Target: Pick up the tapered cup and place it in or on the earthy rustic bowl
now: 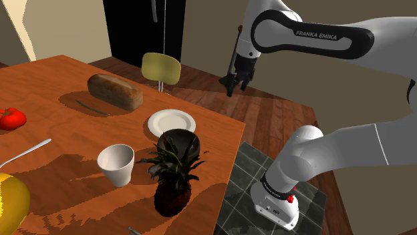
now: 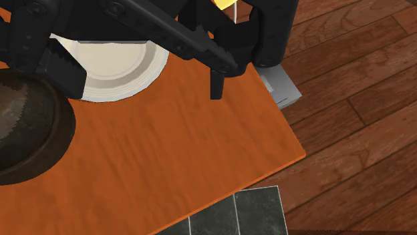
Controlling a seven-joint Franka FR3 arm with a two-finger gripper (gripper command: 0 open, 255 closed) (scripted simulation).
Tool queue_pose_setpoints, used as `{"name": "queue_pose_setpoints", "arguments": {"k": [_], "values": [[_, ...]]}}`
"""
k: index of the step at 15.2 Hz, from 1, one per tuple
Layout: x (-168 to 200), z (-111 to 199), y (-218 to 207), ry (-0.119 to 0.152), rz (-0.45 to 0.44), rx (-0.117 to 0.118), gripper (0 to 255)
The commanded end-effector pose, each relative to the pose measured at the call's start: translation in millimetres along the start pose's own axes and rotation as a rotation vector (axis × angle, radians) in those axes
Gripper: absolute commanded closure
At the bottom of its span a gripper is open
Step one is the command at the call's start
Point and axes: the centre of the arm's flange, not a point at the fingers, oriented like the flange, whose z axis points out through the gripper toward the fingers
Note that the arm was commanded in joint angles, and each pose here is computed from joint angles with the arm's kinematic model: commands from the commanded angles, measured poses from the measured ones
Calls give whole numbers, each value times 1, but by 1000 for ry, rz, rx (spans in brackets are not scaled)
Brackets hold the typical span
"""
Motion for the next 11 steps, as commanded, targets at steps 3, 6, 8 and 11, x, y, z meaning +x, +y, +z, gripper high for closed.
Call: {"name": "queue_pose_setpoints", "arguments": {"k": [3,6,8,11], "values": [[3,4,-27,-1,3,-4,0],[8,10,-66,-2,7,-9,0],[11,14,-93,-3,10,-13,0],[16,21,-132,-4,14,-19,0]]}}
